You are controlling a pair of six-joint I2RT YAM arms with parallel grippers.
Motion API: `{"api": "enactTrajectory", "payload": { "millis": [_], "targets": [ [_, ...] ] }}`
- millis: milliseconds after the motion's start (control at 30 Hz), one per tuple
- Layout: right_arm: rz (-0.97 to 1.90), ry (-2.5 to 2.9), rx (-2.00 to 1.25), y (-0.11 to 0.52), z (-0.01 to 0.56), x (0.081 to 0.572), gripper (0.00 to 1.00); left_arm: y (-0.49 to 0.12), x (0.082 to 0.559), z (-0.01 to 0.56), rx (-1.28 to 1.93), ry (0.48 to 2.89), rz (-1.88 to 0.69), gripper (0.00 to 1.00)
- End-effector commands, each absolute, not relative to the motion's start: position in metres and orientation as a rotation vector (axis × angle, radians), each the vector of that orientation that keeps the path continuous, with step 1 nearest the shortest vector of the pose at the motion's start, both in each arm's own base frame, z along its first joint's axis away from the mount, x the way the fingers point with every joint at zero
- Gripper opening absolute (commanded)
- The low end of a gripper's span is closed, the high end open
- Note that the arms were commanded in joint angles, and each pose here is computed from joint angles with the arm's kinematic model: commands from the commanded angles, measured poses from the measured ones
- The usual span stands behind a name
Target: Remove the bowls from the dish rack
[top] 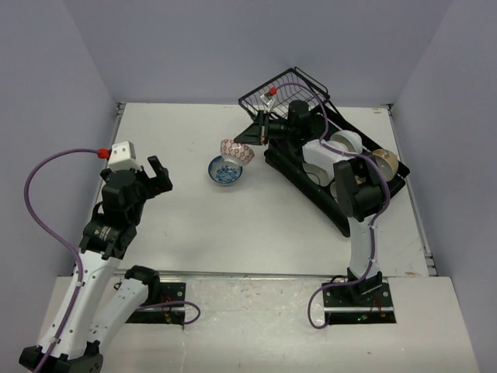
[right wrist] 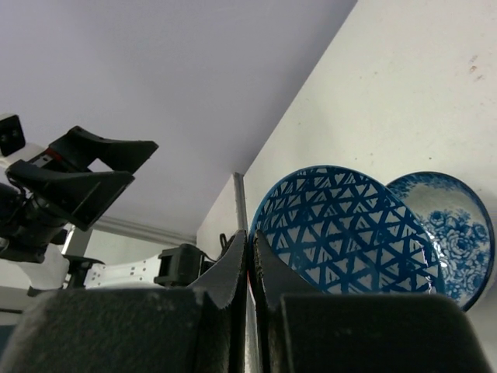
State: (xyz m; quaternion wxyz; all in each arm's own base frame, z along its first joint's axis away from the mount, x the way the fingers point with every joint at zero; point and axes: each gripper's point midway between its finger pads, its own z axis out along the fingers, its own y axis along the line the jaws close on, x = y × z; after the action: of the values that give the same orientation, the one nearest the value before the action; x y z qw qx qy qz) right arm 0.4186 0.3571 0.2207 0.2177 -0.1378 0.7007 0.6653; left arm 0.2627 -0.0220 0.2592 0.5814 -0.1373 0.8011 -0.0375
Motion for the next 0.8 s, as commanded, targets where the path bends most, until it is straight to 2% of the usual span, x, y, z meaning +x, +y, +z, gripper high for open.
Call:
{"api": "enactTrajectory", "payload": {
  "millis": [0, 767],
  "targets": [
    [1.767, 1.843, -0.459, 0.363, 0.244, 0.433, 0.0, -0.018, 0.265, 0.268, -0.319, 1.833, -0.074, 1.0],
    [1.483, 1.919, -0.547, 0.385, 0.208, 0.446, 0.0, -0.019, 0.265, 0.268, -0.316, 1.832, -0.08, 1.0]
  ]
}}
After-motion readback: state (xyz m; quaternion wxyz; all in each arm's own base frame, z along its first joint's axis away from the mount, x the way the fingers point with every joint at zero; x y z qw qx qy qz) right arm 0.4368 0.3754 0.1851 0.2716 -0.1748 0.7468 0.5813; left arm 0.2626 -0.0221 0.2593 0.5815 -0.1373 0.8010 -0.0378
